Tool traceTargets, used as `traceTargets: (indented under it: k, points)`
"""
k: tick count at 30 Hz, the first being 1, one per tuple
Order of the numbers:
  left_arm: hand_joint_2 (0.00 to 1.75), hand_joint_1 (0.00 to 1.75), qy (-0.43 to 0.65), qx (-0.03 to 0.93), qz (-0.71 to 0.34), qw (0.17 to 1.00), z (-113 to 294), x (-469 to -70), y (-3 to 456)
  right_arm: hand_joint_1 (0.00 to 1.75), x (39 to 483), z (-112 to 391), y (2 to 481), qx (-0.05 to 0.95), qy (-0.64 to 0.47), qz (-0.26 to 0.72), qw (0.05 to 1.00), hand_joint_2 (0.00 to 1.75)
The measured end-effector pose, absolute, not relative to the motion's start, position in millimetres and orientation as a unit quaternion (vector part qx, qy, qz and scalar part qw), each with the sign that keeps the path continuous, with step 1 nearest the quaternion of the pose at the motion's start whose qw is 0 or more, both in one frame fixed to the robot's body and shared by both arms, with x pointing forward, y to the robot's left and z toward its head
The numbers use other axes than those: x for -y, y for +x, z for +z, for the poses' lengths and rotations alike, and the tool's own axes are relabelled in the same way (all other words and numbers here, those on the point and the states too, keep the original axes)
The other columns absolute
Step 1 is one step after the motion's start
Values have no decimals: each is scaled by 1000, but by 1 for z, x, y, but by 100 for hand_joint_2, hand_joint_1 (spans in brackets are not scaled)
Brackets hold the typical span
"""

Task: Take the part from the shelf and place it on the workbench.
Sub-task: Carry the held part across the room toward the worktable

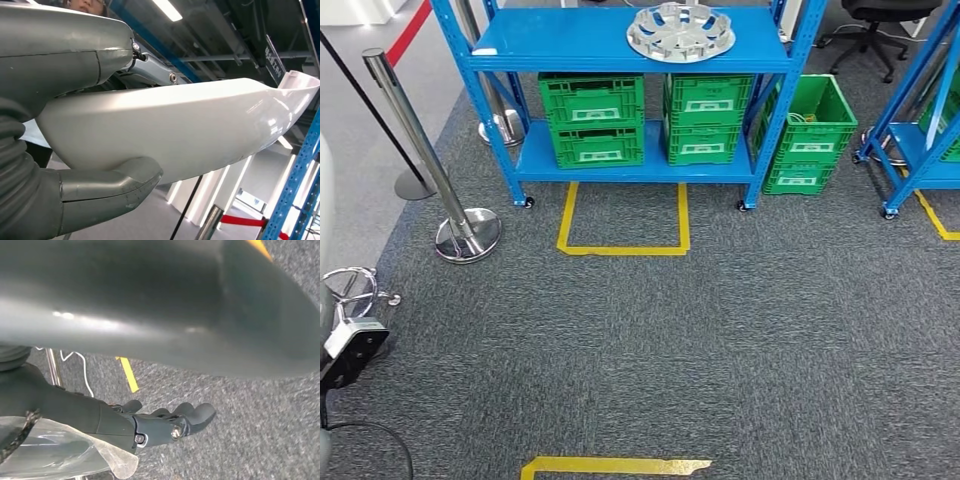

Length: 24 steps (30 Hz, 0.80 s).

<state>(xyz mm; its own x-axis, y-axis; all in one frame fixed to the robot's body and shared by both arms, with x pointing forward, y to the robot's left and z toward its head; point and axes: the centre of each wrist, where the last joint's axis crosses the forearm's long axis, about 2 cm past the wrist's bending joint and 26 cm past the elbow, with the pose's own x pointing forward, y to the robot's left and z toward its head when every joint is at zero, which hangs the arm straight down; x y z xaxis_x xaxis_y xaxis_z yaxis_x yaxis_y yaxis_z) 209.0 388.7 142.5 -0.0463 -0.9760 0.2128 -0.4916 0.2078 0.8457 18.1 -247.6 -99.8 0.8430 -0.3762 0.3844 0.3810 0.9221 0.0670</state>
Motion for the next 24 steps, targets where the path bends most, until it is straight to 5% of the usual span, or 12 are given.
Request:
traceTargets:
  k: [24]
  points:
    - [175, 143, 560, 656, -293, 413, 143, -393, 206, 0, 248, -100, 16, 208, -9, -195, 959, 0]
